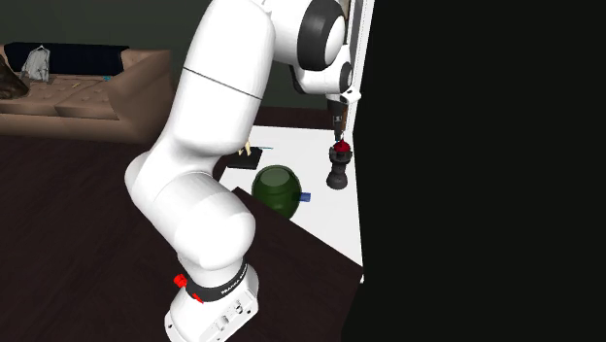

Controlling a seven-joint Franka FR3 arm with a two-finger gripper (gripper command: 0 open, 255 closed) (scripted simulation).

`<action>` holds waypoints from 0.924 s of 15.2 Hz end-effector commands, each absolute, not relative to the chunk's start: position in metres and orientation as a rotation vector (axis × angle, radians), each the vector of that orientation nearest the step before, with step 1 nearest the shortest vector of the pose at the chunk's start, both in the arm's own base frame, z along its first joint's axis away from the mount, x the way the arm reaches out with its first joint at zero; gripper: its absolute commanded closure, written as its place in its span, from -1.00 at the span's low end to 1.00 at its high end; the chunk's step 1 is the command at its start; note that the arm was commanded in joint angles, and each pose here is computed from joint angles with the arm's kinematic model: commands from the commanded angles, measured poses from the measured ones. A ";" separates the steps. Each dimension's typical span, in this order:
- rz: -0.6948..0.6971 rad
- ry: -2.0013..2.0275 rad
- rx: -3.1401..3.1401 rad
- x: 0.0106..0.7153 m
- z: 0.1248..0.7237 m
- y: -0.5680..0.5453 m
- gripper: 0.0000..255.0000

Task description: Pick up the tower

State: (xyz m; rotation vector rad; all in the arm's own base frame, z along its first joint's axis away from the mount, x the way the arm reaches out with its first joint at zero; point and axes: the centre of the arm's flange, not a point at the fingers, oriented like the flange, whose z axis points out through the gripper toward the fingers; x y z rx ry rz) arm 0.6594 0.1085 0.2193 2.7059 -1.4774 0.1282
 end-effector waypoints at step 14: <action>0.129 -1.478 2.706 0.661 0.224 0.109 1.00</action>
